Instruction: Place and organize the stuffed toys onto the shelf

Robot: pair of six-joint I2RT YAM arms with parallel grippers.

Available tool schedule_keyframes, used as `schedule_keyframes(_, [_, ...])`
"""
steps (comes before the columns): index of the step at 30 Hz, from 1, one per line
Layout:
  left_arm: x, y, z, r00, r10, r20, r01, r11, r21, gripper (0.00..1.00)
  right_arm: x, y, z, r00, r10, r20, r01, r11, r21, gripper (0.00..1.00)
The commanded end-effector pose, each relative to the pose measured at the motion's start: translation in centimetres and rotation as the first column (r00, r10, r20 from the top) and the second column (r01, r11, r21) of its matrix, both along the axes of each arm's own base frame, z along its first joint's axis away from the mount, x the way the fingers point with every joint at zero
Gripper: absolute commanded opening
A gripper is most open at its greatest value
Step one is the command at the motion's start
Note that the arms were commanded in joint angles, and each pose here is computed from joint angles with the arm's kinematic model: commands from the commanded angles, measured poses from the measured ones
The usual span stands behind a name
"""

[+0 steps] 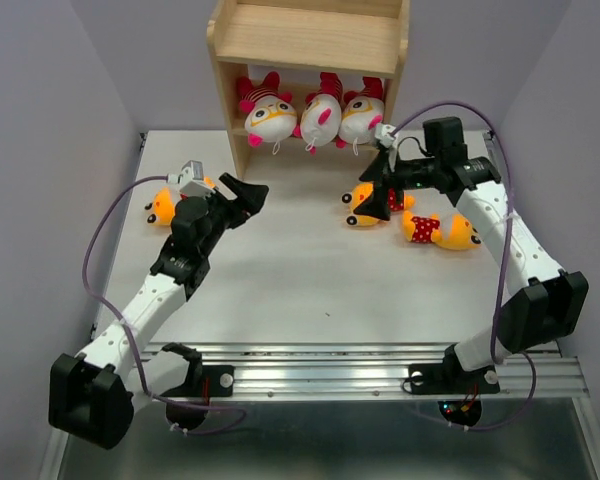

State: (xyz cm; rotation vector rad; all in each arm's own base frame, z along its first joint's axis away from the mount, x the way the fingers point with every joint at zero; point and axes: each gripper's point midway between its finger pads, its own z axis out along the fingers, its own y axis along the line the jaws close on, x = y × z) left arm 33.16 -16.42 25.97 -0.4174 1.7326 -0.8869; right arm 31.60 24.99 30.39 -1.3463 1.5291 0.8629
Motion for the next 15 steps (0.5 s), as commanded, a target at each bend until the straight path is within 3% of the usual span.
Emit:
schedule_keyframes(1, [3.1, -0.6, 6.3, 0.986, -0.058, 0.155, 0.075, 0.991, -0.111, 0.94, -0.8, -4.6, 0.9, 0.973, -0.036, -0.227, 0.076, 0.982, 0.171, 1.00])
schedule_keyframes(7, [7.2, -0.9, 8.1, 0.988, -0.043, 0.151, 0.073, 0.977, -0.202, 0.93, 0.4, -8.7, -4.4, 0.914, -0.196, -0.356, 0.248, 0.963, 0.107, 1.00])
schedule_keyframes(15, [11.4, -1.7, 9.3, 0.989, -0.008, 0.147, 0.052, 0.952, -0.300, 0.92, -0.3, -8.8, -7.2, 0.876, -0.205, -0.436, 0.280, 0.953, 0.113, 1.00])
